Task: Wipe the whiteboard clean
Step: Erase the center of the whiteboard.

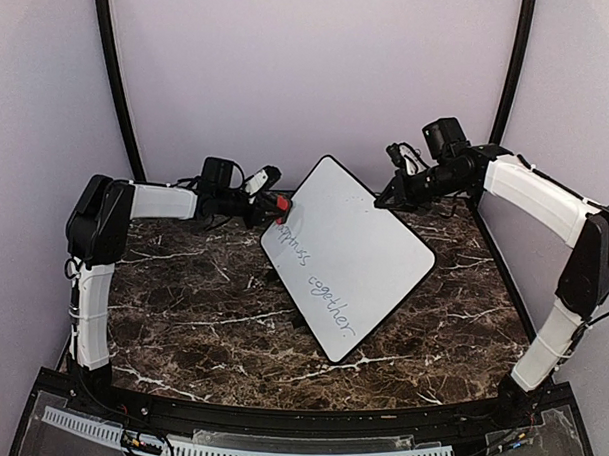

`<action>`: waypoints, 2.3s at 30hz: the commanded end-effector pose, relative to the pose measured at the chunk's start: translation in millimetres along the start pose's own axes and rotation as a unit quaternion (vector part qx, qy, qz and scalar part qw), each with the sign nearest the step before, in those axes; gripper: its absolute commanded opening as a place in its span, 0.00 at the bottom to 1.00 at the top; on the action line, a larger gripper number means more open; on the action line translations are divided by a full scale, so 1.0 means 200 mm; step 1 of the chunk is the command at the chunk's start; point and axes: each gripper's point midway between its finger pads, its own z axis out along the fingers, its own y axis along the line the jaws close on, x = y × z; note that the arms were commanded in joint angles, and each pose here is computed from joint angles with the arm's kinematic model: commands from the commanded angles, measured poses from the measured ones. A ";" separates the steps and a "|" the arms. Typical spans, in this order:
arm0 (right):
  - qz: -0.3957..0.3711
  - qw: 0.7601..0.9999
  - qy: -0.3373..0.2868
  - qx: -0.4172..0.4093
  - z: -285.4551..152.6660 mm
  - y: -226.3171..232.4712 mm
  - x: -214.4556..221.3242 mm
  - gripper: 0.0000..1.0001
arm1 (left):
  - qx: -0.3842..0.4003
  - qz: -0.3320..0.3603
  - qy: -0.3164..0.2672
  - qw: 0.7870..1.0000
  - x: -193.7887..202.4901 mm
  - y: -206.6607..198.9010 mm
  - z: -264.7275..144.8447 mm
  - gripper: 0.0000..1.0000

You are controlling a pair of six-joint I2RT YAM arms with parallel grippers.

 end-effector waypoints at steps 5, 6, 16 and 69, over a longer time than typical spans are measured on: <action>-0.038 0.999 0.004 -0.028 -0.02 0.07 0.04 0.00 | -0.020 0.030 -0.005 0.999 0.03 -0.02 0.02 0.00; -0.038 0.999 0.004 -0.028 -0.02 0.07 0.04 0.00 | -0.024 0.033 -0.011 0.999 0.01 -0.01 0.02 0.00; -0.042 0.999 0.008 -0.034 -0.02 0.08 0.07 0.00 | -0.008 0.052 -0.045 0.998 -0.16 0.00 -0.01 0.00; -0.040 0.998 0.014 -0.040 0.00 0.08 0.09 0.00 | -0.032 -0.052 0.000 0.998 0.18 0.04 0.03 0.00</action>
